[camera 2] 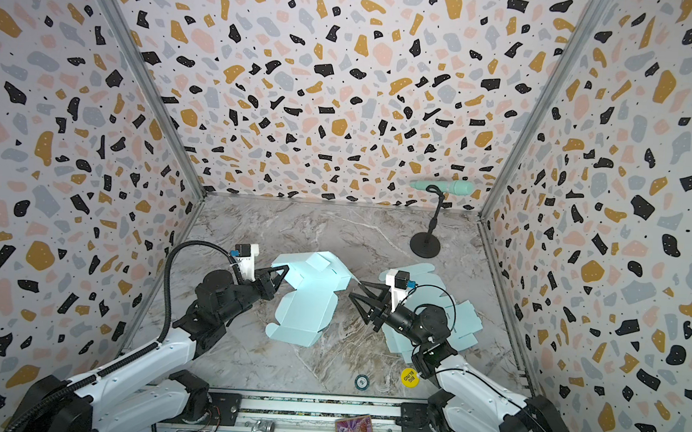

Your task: Fold the paper box

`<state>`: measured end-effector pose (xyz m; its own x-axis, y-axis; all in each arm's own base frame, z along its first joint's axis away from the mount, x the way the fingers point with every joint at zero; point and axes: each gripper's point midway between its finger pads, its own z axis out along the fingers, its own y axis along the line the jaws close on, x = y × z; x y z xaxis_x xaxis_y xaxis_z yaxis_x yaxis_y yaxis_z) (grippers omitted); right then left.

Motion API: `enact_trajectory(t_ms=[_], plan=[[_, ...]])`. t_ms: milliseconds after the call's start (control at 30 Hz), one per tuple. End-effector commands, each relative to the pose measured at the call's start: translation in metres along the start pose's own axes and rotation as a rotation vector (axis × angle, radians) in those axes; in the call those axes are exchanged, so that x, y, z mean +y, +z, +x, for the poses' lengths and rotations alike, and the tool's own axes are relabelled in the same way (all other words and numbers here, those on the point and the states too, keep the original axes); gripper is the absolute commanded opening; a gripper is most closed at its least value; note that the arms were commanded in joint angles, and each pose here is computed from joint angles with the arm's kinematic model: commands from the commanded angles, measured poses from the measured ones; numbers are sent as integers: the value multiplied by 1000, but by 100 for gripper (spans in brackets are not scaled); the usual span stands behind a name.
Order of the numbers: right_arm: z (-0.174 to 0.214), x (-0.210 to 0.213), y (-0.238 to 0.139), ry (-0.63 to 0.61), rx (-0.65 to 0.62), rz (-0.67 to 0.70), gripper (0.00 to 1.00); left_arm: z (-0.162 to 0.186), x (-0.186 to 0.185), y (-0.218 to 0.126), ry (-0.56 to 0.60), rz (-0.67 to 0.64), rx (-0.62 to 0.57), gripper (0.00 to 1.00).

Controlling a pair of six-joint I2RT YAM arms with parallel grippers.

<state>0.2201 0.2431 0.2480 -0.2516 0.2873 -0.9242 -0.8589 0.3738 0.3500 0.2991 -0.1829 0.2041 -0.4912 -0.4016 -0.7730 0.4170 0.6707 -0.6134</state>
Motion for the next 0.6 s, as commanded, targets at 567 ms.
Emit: enact_trajectory(t_ms=[567], plan=[[-18, 11, 43, -15, -38, -95, 48, 3, -4, 2, 27, 42, 2, 0]])
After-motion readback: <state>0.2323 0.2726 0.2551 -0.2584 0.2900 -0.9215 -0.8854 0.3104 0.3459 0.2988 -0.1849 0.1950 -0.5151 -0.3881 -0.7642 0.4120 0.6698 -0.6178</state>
